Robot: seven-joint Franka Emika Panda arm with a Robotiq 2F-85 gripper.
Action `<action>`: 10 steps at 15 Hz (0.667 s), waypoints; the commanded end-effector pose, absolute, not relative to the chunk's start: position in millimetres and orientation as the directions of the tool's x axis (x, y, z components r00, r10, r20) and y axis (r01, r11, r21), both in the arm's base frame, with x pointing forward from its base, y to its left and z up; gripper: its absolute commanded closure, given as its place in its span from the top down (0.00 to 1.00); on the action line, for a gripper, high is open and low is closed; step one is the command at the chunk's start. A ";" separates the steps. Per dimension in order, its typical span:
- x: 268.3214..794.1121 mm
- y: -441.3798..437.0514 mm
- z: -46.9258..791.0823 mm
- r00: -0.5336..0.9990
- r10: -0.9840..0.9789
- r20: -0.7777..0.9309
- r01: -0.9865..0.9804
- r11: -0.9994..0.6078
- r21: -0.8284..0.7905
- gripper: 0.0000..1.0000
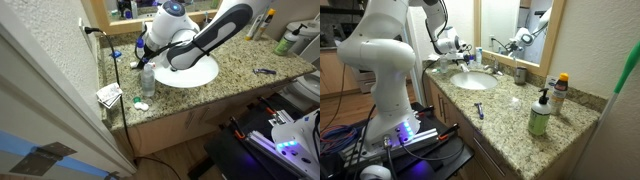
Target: Move the white tube to the right side of the sink counter
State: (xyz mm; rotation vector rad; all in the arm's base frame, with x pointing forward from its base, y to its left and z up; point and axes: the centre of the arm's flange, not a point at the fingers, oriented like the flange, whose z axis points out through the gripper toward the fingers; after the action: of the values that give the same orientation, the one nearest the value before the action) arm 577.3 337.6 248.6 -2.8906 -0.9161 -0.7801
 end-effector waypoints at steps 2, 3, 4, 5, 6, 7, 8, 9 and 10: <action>583.8 335.3 237.9 0.713 0.527 0.463 0.526 -0.838 0.143 1.00; 586.7 333.9 234.3 0.712 0.524 0.468 0.522 -0.840 0.146 1.00; 587.7 332.9 232.2 0.707 0.521 0.477 0.519 -0.842 0.151 1.00; 589.5 331.4 230.1 0.707 0.522 0.476 0.519 -0.841 0.152 1.00; 591.1 330.7 228.2 0.703 0.524 0.482 0.521 -0.840 0.152 1.00; 591.8 331.4 227.3 0.697 0.524 0.490 0.524 -0.838 0.152 1.00; 591.8 333.5 227.0 0.690 0.525 0.499 0.530 -0.835 0.147 1.00; 590.9 335.2 225.3 0.690 0.527 0.497 0.534 -0.833 0.142 1.00; 589.7 336.5 223.5 0.684 0.534 0.497 0.539 -0.829 0.147 0.92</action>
State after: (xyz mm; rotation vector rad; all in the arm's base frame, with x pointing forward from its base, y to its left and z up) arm 587.6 328.9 231.4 -2.8943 -0.8976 -0.8143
